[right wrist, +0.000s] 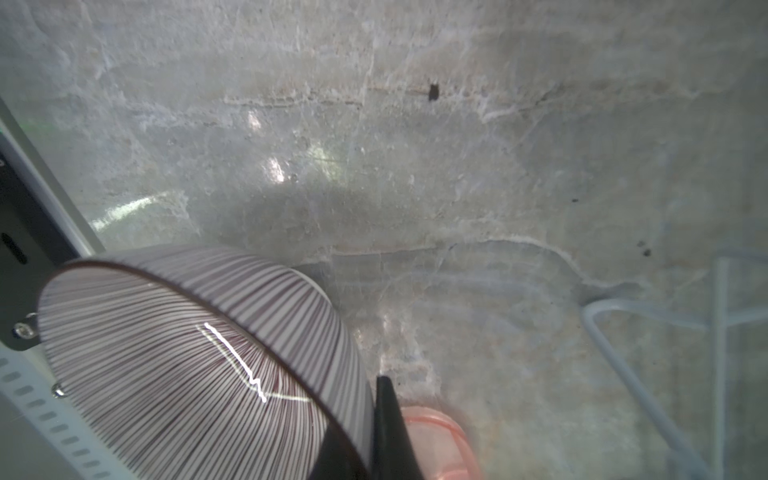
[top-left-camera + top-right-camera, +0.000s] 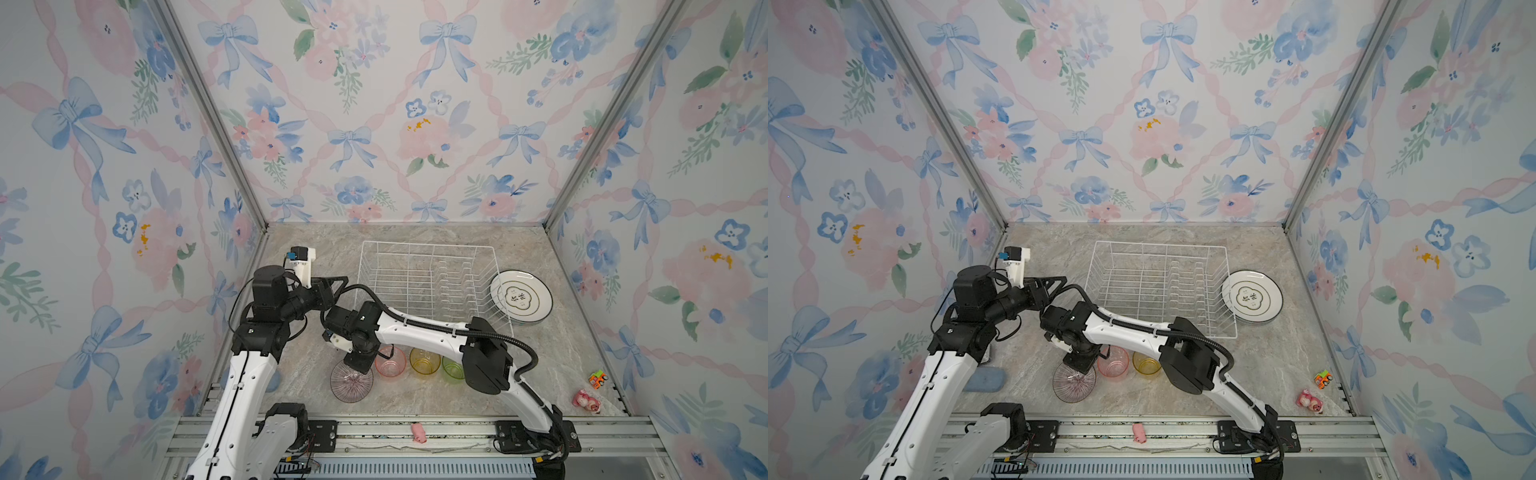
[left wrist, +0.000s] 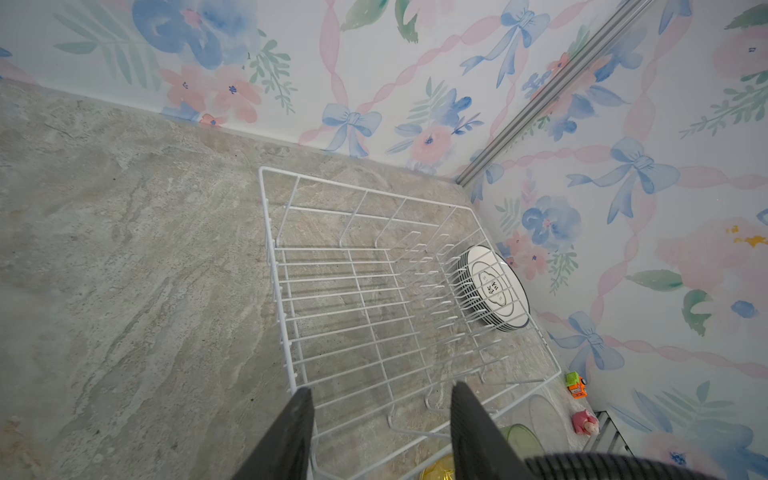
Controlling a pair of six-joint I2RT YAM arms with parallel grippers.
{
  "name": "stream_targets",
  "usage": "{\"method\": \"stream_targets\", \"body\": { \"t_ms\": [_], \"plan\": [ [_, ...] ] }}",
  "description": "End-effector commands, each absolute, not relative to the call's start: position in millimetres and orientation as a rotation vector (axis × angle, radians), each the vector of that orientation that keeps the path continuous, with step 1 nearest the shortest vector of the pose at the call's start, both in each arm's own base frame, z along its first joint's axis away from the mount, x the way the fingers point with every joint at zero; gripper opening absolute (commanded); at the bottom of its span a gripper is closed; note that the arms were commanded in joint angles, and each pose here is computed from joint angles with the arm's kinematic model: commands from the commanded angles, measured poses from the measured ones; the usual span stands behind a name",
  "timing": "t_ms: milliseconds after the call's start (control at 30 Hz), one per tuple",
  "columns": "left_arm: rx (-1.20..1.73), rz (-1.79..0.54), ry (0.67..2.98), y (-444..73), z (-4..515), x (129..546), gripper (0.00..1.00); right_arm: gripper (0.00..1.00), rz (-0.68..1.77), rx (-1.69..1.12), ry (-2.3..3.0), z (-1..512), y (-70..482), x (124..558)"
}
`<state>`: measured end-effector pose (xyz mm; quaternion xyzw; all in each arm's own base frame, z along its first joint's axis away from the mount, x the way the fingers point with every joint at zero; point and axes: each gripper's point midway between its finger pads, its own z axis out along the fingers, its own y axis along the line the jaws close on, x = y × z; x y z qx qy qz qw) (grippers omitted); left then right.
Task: Unload the mixed dishes from the dish rack
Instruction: 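Lower the bowl onto the table beside the pink cup and open the right gripper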
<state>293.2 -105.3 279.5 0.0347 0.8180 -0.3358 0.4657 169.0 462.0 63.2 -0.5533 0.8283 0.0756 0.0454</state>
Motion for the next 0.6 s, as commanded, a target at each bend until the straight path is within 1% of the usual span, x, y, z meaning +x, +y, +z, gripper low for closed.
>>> {"method": "stream_targets", "body": {
  "t_ms": [0,300,400,567],
  "plan": [
    [0.135,-0.868,1.986,-113.3,289.5,287.0,0.50,0.00,0.235,-1.686,2.465,71.9,473.4,175.6],
    [0.138,-0.868,1.984,-112.9,289.7,286.7,0.50,0.00,0.234,-1.626,2.473,69.2,474.8,192.9],
    [0.137,-0.868,1.984,-112.8,290.0,286.9,0.50,0.05,0.241,-1.619,2.465,71.2,476.0,195.1],
    [0.137,-0.867,1.981,-112.5,290.8,286.3,0.50,0.19,0.238,-1.592,2.456,75.4,476.2,200.8]
  ]
}}
